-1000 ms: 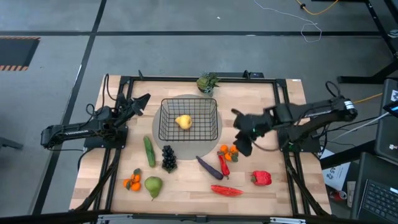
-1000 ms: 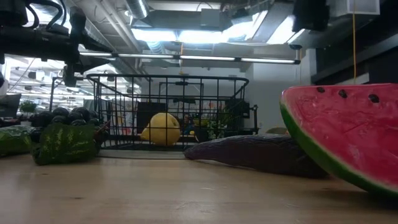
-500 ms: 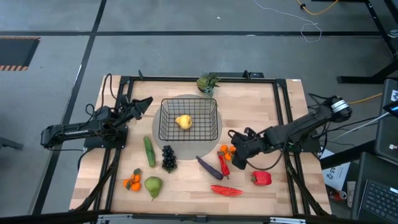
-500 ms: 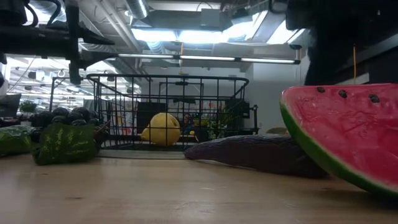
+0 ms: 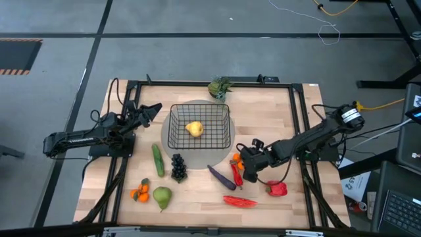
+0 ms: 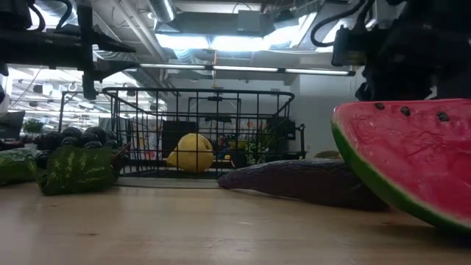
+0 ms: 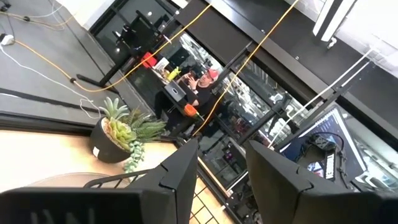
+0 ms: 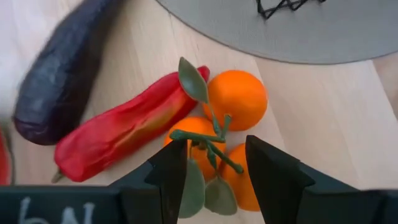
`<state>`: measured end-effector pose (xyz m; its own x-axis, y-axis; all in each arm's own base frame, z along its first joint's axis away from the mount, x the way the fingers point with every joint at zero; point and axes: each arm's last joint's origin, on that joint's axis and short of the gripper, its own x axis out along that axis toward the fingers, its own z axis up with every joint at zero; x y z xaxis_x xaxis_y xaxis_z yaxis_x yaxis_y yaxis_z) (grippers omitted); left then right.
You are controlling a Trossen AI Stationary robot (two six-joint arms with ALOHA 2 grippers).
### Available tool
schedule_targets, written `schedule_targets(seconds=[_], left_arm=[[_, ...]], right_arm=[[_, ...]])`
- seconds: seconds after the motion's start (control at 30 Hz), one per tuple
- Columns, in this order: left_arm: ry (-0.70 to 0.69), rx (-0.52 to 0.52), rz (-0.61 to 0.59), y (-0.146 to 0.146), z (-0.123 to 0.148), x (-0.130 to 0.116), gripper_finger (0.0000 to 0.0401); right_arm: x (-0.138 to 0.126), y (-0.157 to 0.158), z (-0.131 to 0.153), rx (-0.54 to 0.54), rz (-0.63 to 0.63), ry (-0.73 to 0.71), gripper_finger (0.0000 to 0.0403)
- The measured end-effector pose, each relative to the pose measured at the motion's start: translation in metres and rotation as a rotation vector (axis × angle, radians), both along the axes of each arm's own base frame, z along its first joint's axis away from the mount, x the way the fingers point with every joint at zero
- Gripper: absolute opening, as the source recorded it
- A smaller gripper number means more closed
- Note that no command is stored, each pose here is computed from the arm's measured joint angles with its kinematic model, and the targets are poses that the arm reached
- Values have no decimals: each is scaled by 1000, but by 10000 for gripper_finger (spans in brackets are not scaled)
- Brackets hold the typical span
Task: Build produce basket
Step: Put the right oranges into the black wire basket
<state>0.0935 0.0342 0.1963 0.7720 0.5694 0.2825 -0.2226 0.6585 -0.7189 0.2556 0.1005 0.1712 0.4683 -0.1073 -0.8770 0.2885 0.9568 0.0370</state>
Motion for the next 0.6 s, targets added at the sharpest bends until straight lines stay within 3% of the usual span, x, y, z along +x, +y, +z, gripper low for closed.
schedule_targets(seconds=[0.23,0.33,0.47,0.6], left_arm=[[0,0,0,0,0,0,133],[0,0,0,0,0,0,133],[1,0,0,0,0,0,133],[3,-1,-1,0,0,0,133]], right_arm=[[7,4,-18,12,-25,34,156],[9,4,-19,44,-70,21,114],[8,4,-13,75,-109,17,20],[15,7,15,78,-117,3,7]])
